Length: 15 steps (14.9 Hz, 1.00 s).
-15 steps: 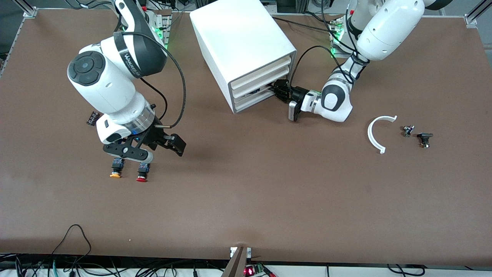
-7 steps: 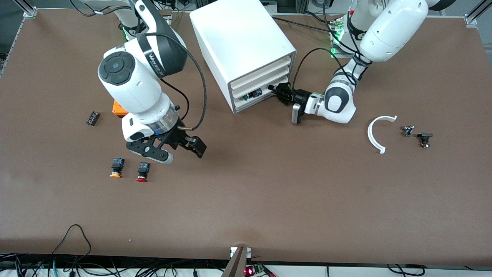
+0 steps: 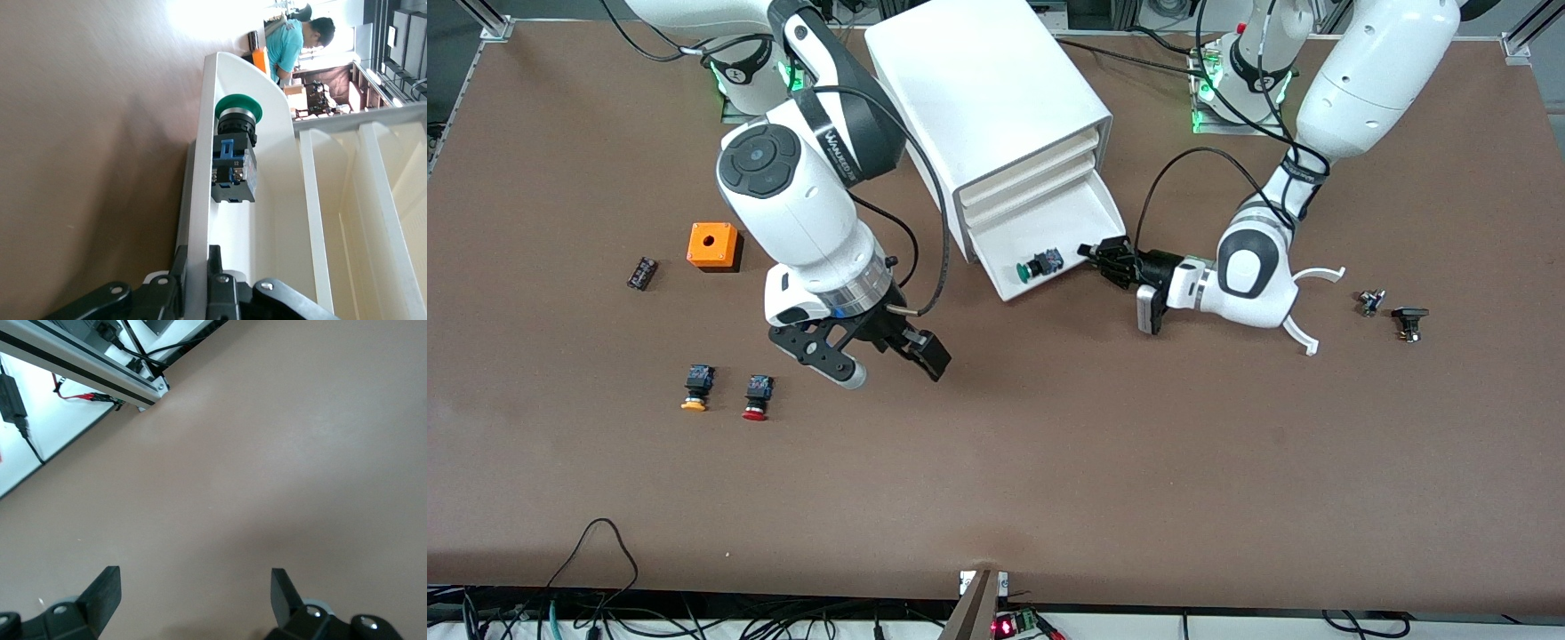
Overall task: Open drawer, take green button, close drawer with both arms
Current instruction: 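Reach the right gripper into the drawer while the left gripper withdraws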
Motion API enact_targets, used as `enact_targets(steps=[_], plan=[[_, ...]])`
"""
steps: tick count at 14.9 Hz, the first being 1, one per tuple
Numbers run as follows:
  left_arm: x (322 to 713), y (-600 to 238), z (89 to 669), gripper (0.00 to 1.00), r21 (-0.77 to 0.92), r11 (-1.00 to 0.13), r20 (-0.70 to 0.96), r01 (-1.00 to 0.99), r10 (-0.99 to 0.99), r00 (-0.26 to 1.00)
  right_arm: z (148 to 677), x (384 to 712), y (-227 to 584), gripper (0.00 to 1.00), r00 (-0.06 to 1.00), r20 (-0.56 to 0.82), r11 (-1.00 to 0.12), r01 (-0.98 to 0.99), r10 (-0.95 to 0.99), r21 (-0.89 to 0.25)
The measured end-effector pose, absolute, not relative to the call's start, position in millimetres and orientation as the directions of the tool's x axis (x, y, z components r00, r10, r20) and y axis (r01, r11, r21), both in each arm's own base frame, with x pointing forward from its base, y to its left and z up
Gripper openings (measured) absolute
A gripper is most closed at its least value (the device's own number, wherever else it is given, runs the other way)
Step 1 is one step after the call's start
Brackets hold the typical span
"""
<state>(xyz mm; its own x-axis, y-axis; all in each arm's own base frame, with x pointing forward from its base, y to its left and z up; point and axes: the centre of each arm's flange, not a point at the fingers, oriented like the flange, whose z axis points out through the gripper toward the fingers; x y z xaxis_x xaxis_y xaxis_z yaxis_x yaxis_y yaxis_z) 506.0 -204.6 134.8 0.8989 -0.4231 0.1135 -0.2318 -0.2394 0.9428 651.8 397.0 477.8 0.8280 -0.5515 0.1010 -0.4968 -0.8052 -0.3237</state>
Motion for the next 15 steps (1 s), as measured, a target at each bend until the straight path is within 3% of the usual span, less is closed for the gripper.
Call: enact_targets(steps=[3,4,8,12,13,15], plan=[[525,-191,130,0.15,0.94,-0.24,0.127,-0.242,-0.411,0.903,476,648,411,1.0,0.789,0.078,-0.757,-0.551,-0.61,-0.352],[529,-189,129,0.19,0.938,-0.247,0.127,-0.242,-0.406,0.905,476,646,416,1.0,0.777,0.07,-0.743,-0.566,-0.625,-0.357],[546,-178,138,0.55,0.928,-0.268,0.136,-0.258,-0.401,0.906,464,626,456,1.0,0.72,0.011,-0.675,-0.645,-0.694,-0.359],[577,-162,190,0.92,0.913,-0.339,0.04,-0.226,-0.478,0.877,417,585,517,1.0,0.68,-0.045,-0.644,-0.712,-0.732,-0.281],[586,-157,208,0.99,0.902,-0.374,0.001,-0.214,-0.493,0.87,407,578,527,1.0,0.671,-0.053,-0.639,-0.725,-0.74,-0.257],[600,-150,248,1.0,0.868,-0.463,-0.091,-0.178,-0.502,0.86,388,568,541,1.0,0.654,-0.064,-0.631,-0.748,-0.754,-0.206]])
